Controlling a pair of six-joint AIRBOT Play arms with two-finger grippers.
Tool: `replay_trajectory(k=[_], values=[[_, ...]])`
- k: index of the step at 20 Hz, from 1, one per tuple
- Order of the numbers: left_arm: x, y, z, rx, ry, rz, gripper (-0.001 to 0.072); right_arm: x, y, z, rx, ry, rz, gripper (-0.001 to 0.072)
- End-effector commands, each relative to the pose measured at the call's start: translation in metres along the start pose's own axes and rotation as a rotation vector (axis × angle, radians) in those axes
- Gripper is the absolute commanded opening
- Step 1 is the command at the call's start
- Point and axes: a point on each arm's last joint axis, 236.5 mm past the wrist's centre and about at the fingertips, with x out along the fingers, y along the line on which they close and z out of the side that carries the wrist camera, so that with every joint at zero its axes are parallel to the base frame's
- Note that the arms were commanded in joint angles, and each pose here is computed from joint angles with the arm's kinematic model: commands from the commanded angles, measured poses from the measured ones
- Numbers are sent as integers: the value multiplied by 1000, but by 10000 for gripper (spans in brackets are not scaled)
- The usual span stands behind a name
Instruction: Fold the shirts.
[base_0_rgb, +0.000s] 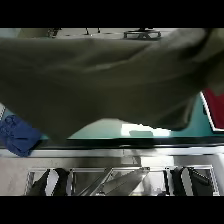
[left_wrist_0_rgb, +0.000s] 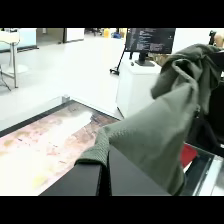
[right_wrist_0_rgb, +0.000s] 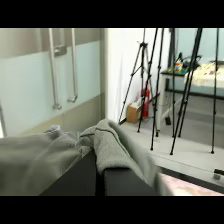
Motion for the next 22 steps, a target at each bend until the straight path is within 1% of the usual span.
replay_trajectory(k=[1, 3, 4, 7, 9, 10, 11, 12, 13, 14, 15, 17, 18, 20, 22], values=[[18, 33, -19, -98, 59, -37, 19, 16, -24, -9, 48, 16, 44, 37], [49, 91, -83, -225, 185, -7, 18, 50, -56, -58, 190, 104, 110, 36], [68, 126, -124, -290, 259, 46, 18, 71, -77, -94, 256, 169, 116, 37], [99, 225, -246, -432, 441, 219, 18, 136, -141, -230, 367, 382, 17, 36], [109, 276, -296, -507, 444, 285, 16, 173, -177, -310, 437, 442, -65, 37], [110, 298, -317, -530, 450, 323, 16, 187, -190, -342, 486, 448, -106, 110], [109, 310, -331, -552, 467, 327, 18, 196, -199, -365, 536, 449, -131, 399], [106, 315, -337, -581, 484, 306, 169, 202, -204, -379, 590, 446, -140, 618], [99, 318, -338, -607, 497, 280, 389, 202, -207, -385, 608, 446, -146, 627], [90, 323, -334, -631, 500, 271, 581, 199, -211, -382, 603, 444, -152, 627], [79, 329, -327, -661, 496, 275, 717, 193, -215, -373, 597, 434, -148, 627], [43, 338, -318, -700, 527, 313, 711, 175, -218, -349, 577, 435, -121, 627], [21, 337, -322, -752, 578, 342, 710, 158, -218, -341, 600, 464, -117, 626], [-20, 318, -345, -888, 716, 360, 710, 112, -220, -346, 613, 614, -140, 626], [-46, 278, -380, -1051, 818, 340, 708, 53, -222, -368, 644, 807, -205, 626]])
